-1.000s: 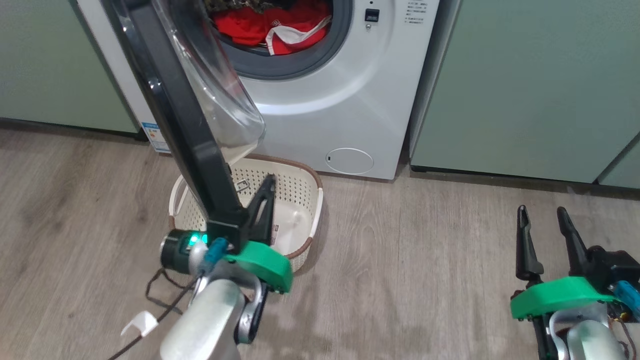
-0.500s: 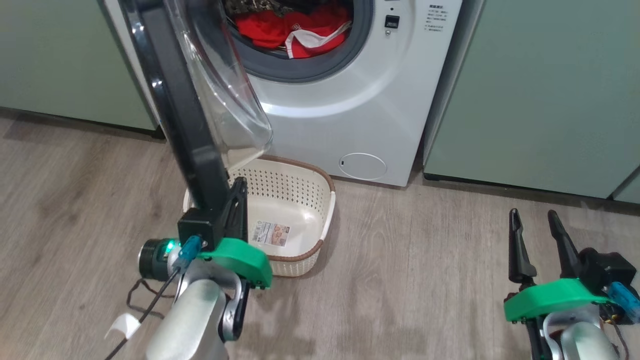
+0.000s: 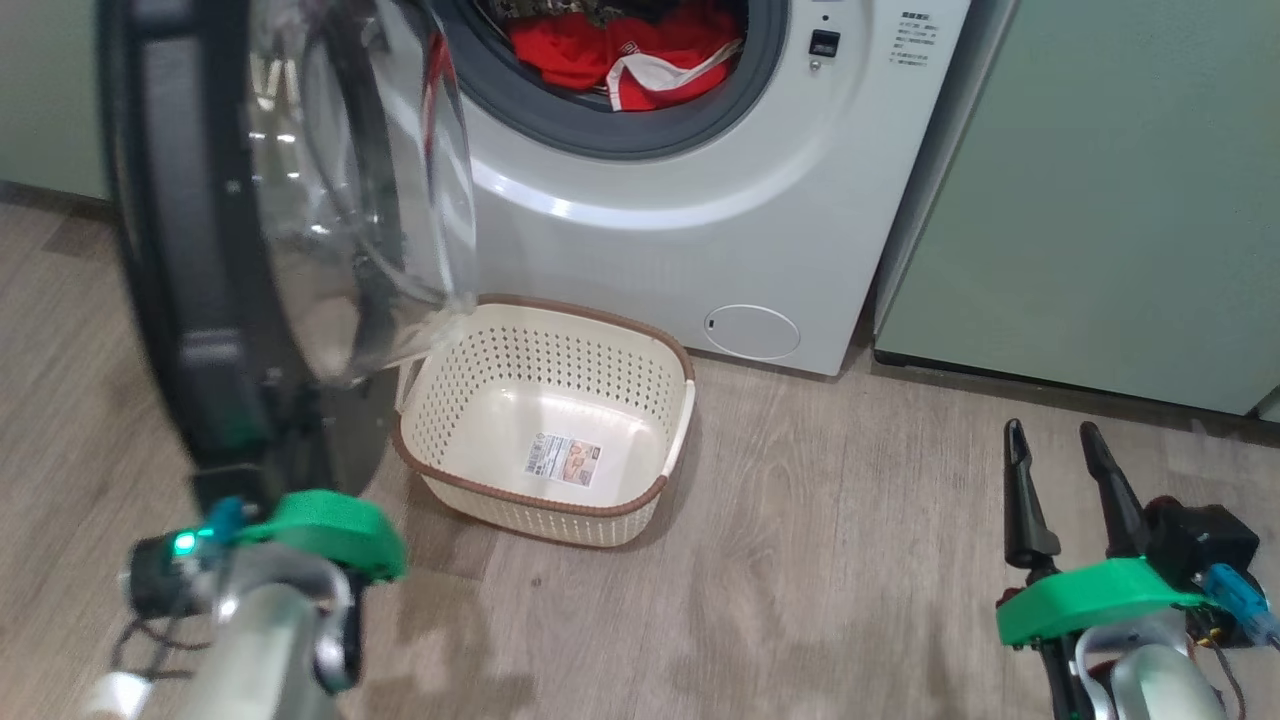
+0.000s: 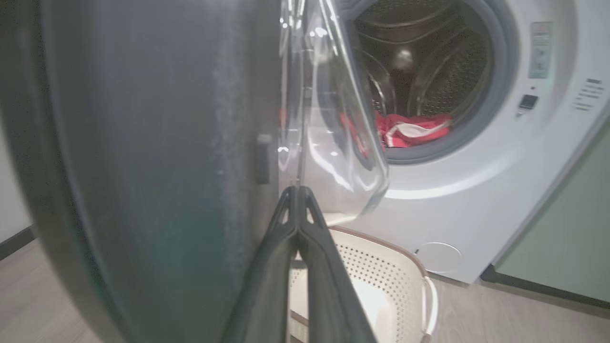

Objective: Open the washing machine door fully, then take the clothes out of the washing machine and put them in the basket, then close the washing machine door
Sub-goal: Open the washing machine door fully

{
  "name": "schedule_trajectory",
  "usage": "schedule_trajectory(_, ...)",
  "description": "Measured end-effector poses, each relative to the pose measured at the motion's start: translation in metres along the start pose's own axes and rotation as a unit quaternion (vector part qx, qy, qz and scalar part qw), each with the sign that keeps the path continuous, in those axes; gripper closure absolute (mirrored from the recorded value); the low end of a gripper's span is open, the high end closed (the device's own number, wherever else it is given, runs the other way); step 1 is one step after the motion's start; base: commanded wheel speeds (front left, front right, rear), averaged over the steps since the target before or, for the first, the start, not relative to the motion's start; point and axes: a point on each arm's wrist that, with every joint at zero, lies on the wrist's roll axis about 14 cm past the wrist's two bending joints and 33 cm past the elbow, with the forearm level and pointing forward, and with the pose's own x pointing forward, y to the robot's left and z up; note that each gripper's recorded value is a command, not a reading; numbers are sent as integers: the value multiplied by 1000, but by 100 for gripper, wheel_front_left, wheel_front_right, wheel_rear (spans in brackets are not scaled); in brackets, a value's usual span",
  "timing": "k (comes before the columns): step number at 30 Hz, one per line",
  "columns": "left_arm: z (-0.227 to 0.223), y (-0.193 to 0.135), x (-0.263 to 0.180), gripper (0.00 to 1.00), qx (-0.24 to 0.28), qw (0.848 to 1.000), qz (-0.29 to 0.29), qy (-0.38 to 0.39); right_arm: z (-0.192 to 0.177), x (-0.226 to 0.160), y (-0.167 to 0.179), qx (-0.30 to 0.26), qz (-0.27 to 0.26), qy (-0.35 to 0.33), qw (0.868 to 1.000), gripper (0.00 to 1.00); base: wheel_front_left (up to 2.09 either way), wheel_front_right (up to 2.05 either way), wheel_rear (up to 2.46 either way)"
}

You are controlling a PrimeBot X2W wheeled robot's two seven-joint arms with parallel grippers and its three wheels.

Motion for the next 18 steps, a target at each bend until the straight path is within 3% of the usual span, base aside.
schedule_trajectory(8, 1, 75, 9, 100, 2, 996, 92, 9, -7, 2, 6, 3, 9, 10, 1000, 0, 0, 0, 0)
schedule_trajectory(18, 9, 130, 25, 100, 0, 986, 165, 16, -17, 2, 4, 6, 8, 22, 1000, 0, 0, 0, 0)
